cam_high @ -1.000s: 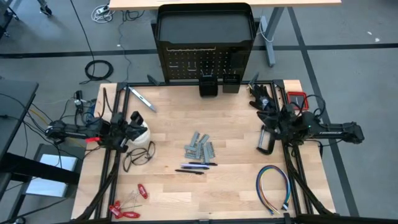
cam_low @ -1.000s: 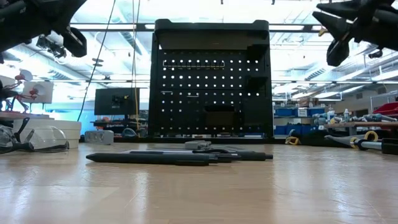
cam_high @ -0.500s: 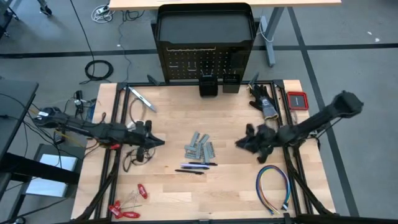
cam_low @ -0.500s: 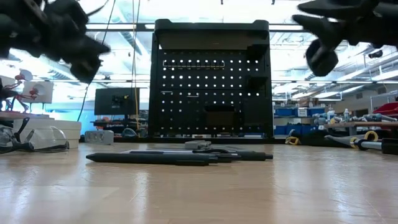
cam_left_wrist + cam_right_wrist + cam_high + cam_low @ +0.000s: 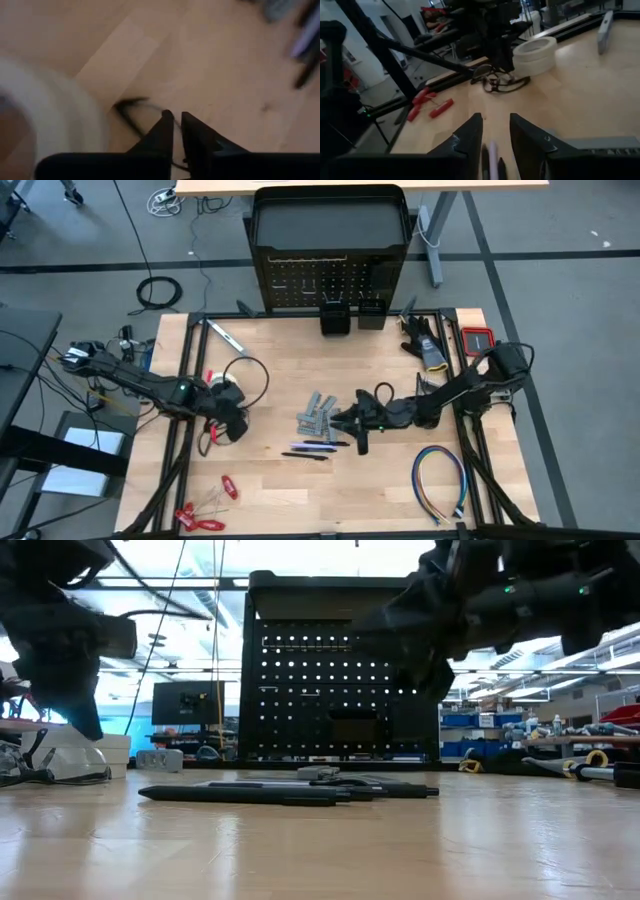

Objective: Hang tools onto peg board
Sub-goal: Move the black safety glasses to the center of the table

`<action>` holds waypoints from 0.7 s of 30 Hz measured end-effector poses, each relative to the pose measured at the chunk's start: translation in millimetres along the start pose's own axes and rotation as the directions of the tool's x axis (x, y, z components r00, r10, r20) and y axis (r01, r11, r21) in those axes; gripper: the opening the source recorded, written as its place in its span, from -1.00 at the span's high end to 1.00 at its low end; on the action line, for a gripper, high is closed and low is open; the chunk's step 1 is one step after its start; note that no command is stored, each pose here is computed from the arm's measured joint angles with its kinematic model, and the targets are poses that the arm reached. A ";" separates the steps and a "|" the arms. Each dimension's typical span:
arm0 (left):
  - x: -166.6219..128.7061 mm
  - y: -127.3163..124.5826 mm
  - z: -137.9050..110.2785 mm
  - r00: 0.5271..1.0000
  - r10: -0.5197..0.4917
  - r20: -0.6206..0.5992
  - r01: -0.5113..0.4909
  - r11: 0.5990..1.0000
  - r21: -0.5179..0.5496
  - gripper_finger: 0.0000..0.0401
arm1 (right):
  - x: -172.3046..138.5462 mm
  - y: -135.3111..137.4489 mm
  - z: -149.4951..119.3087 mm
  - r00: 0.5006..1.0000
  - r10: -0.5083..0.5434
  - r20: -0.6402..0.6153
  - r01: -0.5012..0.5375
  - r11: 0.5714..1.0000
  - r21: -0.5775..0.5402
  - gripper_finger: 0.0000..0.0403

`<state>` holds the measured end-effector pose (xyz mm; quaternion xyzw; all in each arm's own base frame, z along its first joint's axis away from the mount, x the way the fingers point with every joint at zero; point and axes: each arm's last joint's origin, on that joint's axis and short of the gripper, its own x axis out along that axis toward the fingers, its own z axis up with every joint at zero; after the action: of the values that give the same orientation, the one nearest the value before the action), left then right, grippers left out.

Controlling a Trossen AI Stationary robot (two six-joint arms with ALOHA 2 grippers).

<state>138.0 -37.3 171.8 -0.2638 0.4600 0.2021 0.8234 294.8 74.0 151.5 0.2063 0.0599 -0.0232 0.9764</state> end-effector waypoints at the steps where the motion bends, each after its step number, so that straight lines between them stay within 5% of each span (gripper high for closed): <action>1: 0.9 0.1 -0.3 1.000 0.003 -0.001 -0.004 1.000 -0.029 0.72 | 2.1 -1.3 -0.2 1.000 -0.004 -0.001 0.004 1.000 0.000 0.41; 13: 27.3 -13.5 -0.6 0.998 0.013 -0.062 -0.023 0.985 -0.173 0.57 | 7.1 -16.0 5.7 0.999 -0.047 0.027 0.047 0.999 0.008 0.28; 21: 53.6 -22.9 -0.3 0.997 0.070 -0.039 -0.074 0.990 -0.121 0.60 | 12.8 -12.4 14.6 0.997 -0.033 0.064 0.034 0.999 -0.023 0.28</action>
<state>177.5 -50.5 131.1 -0.3005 0.4701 0.2550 0.7898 308.1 56.4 158.1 0.1925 0.0323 -0.0454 0.9797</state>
